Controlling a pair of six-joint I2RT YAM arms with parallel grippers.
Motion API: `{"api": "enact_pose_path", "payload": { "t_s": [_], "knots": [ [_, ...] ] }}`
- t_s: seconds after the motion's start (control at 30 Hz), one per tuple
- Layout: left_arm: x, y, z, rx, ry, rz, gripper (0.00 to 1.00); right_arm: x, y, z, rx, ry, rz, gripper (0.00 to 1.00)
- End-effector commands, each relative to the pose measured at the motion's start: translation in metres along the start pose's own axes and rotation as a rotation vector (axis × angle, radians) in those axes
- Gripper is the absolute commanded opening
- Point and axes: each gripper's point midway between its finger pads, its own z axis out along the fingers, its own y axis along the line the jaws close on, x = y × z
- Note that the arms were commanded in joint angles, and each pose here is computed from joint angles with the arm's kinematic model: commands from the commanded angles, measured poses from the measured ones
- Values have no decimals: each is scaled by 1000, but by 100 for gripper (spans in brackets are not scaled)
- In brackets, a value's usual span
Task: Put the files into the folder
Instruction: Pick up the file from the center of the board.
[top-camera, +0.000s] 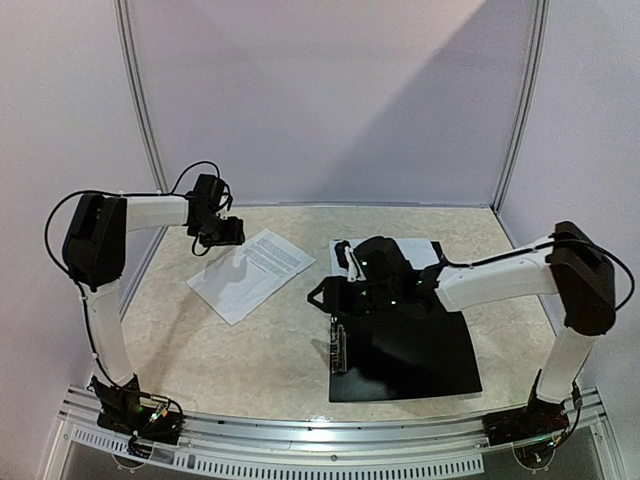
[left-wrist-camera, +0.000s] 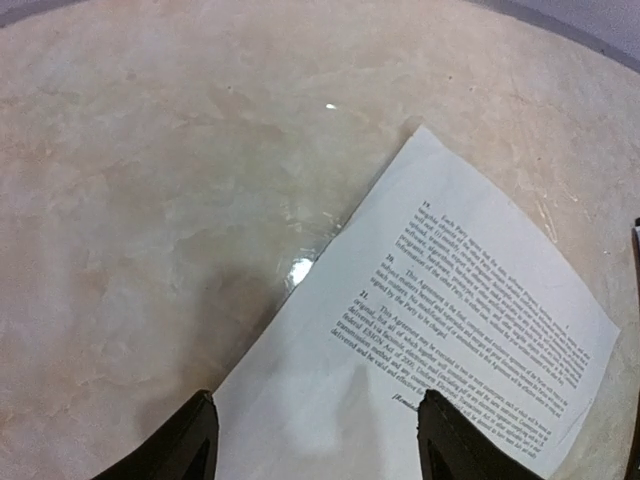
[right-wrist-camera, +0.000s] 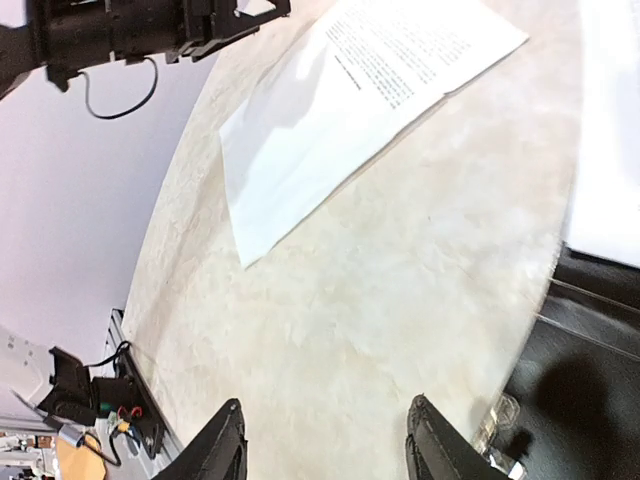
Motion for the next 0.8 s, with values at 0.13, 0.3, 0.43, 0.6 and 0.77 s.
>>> {"api": "enact_pose_path", "payload": {
  "t_s": [0.13,0.3,0.43,0.6,0.77],
  "knots": [
    [0,23,16,45,-1,-98,69,0,11,85,-51,38,110,58],
    [-2,35,28,50,27,-133,69,7,0,132,-31,67,201,59],
    [4,45,33,39,44,-157,68,7,-16,157,22,40,293,58],
    [23,47,44,44,92,-173,67,2,-31,167,53,-32,419,58],
    [51,39,51,67,166,-191,64,4,-43,186,58,-45,556,56]
  ]
}}
